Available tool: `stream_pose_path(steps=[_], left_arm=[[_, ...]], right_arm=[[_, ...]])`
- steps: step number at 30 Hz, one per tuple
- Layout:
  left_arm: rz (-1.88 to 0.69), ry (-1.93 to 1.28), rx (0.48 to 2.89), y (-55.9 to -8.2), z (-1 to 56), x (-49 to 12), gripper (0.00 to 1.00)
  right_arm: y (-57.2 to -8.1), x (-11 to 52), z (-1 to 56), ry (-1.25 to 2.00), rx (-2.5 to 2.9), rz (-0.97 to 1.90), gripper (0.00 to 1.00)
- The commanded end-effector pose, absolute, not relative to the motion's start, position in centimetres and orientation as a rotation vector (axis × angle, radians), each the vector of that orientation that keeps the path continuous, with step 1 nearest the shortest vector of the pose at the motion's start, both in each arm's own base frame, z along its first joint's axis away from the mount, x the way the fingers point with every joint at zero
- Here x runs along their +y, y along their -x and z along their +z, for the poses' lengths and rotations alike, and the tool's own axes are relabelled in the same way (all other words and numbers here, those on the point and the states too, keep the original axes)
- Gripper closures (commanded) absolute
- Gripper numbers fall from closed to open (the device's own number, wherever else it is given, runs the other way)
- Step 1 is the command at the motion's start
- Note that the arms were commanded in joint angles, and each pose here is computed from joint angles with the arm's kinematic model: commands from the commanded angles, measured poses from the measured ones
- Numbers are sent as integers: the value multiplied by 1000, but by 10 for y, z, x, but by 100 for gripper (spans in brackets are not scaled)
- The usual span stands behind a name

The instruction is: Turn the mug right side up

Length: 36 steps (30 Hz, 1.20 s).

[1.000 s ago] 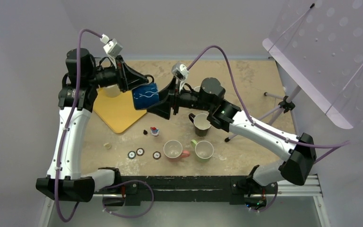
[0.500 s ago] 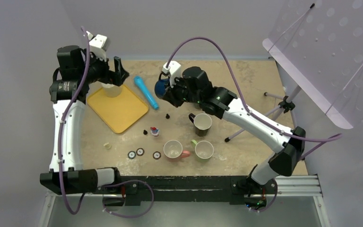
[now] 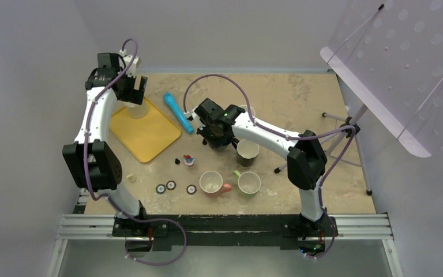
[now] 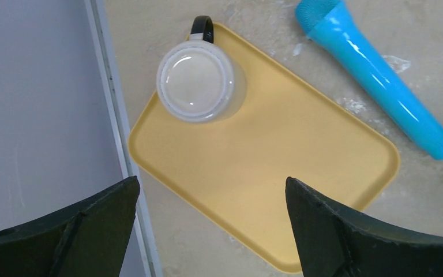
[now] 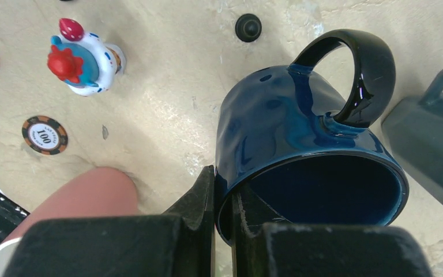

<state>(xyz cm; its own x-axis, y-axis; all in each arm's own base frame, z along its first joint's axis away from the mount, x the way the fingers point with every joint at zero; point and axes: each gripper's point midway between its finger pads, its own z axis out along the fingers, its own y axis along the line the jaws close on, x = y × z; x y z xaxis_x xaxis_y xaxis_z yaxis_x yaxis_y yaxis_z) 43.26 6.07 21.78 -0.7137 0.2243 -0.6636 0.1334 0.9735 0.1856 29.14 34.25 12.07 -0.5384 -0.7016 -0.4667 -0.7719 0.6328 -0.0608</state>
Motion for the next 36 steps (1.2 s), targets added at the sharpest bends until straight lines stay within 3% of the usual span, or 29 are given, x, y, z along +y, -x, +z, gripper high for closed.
stream_pose_path(steps=[1, 14, 17, 21, 26, 36], left_arm=[[286, -228, 2386, -458, 217, 92, 0], [161, 3, 2521, -518, 178, 96, 0], [164, 48, 2500, -524, 176, 98, 0], [129, 44, 2513, -528, 166, 94, 0], [155, 52, 2551, -535, 146, 99, 0], [147, -29, 2675, -532, 95, 100, 3]], right_arm=[[-301, 353, 157, 1138, 2326, 228, 100], [-304, 360, 112, 1252, 2417, 159, 96], [-304, 365, 109, 1284, 2410, 172, 84], [-301, 371, 115, 1305, 2382, 190, 48], [-299, 378, 137, 1266, 2326, 246, 21], [-292, 368, 148, 1227, 2306, 250, 18]])
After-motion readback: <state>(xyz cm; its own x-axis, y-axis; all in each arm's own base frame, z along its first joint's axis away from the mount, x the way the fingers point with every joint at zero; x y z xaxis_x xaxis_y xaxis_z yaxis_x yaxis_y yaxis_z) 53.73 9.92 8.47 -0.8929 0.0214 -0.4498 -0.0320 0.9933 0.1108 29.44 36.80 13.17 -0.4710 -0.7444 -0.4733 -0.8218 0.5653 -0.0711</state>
